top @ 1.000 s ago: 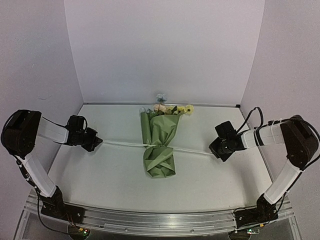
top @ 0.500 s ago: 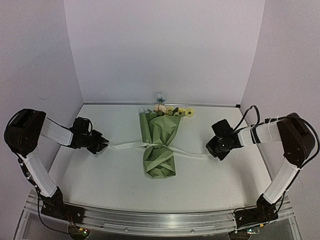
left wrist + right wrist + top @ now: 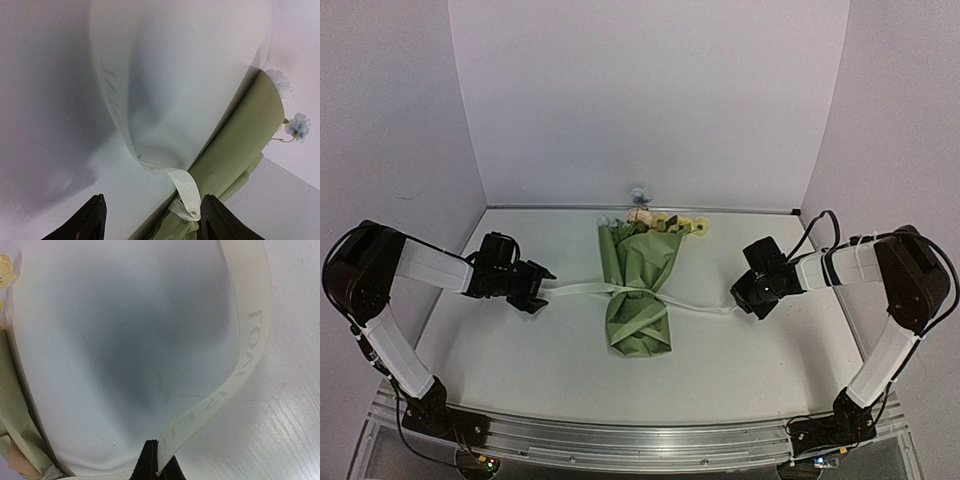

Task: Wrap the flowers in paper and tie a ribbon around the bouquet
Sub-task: Tie the ribbon around the folded bouquet.

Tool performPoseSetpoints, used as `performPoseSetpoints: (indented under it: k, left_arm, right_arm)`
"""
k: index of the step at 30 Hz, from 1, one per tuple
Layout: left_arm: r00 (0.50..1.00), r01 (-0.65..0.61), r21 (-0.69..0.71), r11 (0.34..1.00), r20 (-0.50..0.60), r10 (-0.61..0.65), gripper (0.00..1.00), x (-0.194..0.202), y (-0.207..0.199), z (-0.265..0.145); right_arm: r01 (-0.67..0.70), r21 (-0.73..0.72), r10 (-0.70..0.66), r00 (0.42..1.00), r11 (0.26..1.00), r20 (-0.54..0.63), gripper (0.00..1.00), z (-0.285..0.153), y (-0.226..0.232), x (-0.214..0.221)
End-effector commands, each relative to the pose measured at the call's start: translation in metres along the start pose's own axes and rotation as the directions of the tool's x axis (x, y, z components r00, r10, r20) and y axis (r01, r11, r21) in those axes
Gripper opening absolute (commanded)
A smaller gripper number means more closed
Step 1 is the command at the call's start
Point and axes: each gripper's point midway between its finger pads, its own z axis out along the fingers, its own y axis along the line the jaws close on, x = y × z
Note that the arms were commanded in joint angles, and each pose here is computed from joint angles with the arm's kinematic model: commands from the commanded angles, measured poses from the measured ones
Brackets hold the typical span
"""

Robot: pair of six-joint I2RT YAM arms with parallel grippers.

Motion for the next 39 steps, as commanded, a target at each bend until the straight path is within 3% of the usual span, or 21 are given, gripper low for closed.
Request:
performPoseSetpoints:
  k: [1,13,24,33,39]
  left_arm:
    - [0.996,0.06,0.05,0.997,-0.065,-0.057,0.67,0.029,-0.03,0.013]
    - [0.962,0.249,0.185,0.951,-0.156,-0.222,0.7,0.081,-0.062,0.067]
    - [0.937,0.349,0.216,0.912,-0.075,-0.341,0.65,0.068,-0.05,0.084]
    - [0.919,0.392,0.255,0.884,-0.074,-0.386,0.44,0.053,-0.039,0.091]
    - [0.927,0.375,0.263,0.889,-0.073,-0.369,0.26,0.048,-0.038,0.088]
  right_arm:
    - [-0.008,-0.024,0.008,1.0,1.0,0.011,0.07,-0.009,0.013,-0.006]
    - [-0.015,-0.062,0.014,1.0,0.998,-0.02,0.37,-0.023,0.015,0.0]
    - [-0.018,-0.096,0.014,0.999,0.995,-0.046,0.41,-0.031,0.02,0.004]
    - [-0.02,-0.142,0.006,0.995,0.99,-0.097,0.45,-0.036,0.04,0.021]
    - [-0.048,-0.165,0.021,0.986,0.985,-0.164,0.54,-0.03,0.05,0.043]
